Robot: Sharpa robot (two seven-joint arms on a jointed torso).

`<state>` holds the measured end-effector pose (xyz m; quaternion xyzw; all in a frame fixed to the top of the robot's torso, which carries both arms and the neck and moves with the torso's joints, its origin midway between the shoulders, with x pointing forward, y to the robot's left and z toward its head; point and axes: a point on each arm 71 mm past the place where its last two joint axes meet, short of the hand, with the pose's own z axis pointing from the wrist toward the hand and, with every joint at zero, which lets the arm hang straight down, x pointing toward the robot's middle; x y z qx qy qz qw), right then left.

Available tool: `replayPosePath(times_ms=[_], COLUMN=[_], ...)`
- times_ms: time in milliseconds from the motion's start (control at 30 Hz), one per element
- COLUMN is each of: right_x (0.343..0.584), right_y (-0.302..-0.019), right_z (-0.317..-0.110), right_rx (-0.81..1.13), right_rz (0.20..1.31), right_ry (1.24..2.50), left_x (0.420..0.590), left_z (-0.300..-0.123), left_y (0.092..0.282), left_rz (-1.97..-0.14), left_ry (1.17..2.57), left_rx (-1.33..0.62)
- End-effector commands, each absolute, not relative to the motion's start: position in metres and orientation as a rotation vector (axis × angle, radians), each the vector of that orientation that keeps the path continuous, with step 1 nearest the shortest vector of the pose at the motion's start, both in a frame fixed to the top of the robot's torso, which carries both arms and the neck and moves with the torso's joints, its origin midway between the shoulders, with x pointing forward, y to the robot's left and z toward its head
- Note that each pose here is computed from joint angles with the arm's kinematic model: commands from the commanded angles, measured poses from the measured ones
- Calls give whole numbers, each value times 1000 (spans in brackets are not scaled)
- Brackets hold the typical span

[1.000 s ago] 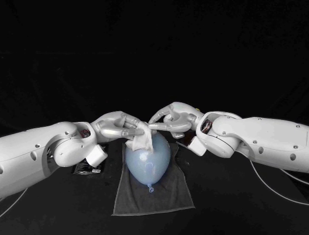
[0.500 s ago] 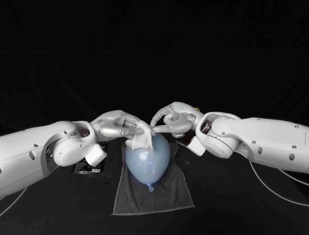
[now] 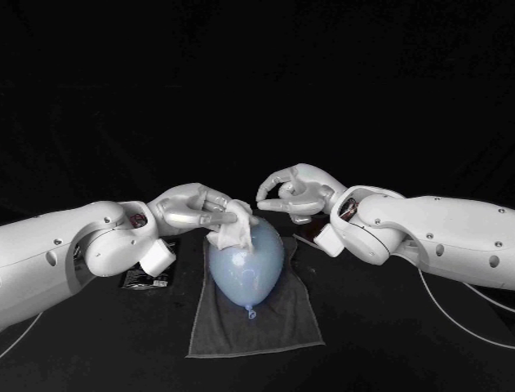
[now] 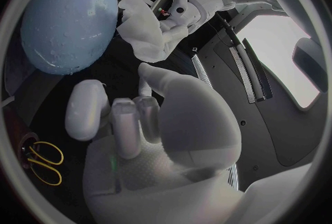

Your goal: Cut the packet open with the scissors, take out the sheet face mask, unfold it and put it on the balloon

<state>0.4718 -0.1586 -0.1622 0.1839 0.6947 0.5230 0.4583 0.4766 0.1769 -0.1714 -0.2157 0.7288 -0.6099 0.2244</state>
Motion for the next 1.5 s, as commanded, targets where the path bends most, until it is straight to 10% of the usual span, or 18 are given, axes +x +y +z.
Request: replayPosePath(times_ms=[33,1500], right_x=[471,460], right_y=[-160,-145], right_z=[-159,-170], right_rx=[482,284], right_rz=[1304,1352], right_ry=[1659,1749], left_x=[476,471], left_z=[-171,-169], left_y=[176,174], left_rz=[-1699,-1698], left_ry=[2017,2012], left_rx=[-582,-379])
